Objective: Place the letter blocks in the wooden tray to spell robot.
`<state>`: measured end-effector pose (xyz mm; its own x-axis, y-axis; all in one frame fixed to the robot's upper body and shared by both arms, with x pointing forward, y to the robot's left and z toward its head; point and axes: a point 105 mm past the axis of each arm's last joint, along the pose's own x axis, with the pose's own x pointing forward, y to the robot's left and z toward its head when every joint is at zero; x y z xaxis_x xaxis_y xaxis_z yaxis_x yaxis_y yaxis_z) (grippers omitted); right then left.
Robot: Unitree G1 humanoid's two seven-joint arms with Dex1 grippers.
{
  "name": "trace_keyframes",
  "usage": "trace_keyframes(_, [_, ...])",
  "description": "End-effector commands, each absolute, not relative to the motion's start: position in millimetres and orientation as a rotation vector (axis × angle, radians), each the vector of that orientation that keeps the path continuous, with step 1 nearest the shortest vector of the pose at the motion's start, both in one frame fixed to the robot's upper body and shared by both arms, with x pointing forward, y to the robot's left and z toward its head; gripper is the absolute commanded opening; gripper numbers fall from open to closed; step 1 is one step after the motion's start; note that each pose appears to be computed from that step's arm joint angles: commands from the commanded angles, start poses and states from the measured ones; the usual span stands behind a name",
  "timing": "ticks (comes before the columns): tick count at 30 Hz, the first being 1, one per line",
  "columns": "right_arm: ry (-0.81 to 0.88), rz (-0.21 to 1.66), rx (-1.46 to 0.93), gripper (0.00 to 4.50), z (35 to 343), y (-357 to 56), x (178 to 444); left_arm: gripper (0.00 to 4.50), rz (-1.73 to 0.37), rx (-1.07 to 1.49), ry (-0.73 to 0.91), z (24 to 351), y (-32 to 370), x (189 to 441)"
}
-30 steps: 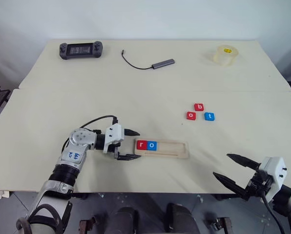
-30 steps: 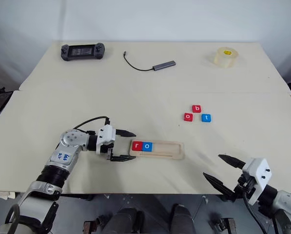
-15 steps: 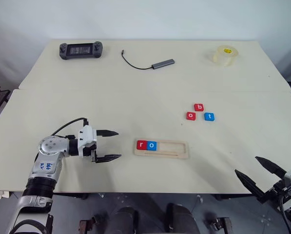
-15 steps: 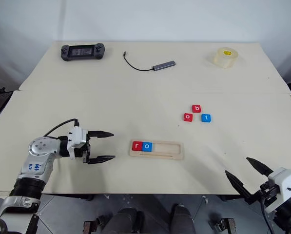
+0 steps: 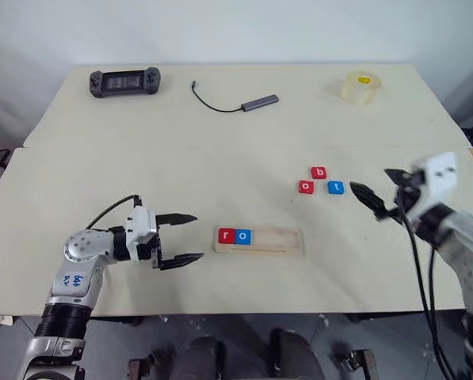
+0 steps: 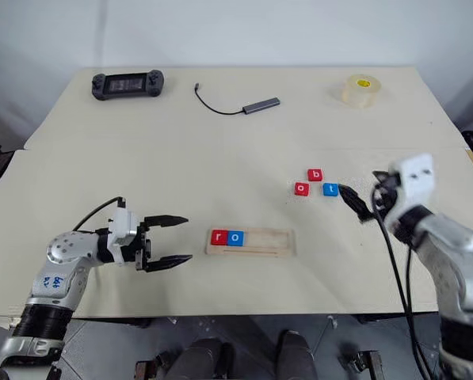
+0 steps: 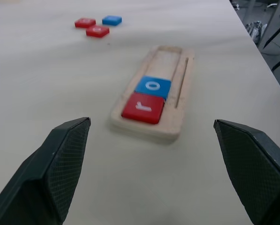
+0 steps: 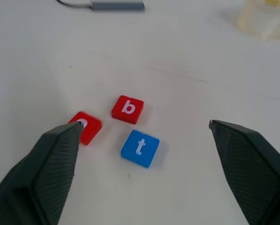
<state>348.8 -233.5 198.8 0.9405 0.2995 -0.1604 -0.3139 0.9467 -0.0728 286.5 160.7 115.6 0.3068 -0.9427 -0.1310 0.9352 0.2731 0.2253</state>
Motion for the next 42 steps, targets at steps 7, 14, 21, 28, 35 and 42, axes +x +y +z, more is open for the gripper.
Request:
trace_keyframes(7, [0.374,0.301,-0.096,4.5,194.2,-208.6,365.8,4.47,-1.226,0.281,-0.082,127.3,160.4,277.1])
trace_keyframes(14, [0.403,0.297,-0.092,4.5,191.0,-203.8,363.1,4.47,-1.2,0.272,-0.084,127.8,162.3,275.6])
trace_keyframes(21, [0.385,0.25,-0.083,4.5,191.8,-203.1,383.4,4.47,-1.197,0.286,-0.092,127.0,159.5,276.3])
trace_keyframes(28, [0.385,0.181,-0.05,4.5,176.6,-197.1,425.7,4.47,-1.208,0.285,-0.105,128.7,153.2,277.7])
trace_keyframes(35, [0.395,0.152,-0.047,4.11,158.5,-184.5,443.0,4.5,-1.208,0.284,-0.113,130.2,150.6,277.2])
trace_keyframes(42, [0.39,0.161,-0.04,1.78,155.7,-177.4,438.7,4.5,-1.201,0.286,-0.119,131.7,151.6,277.7])
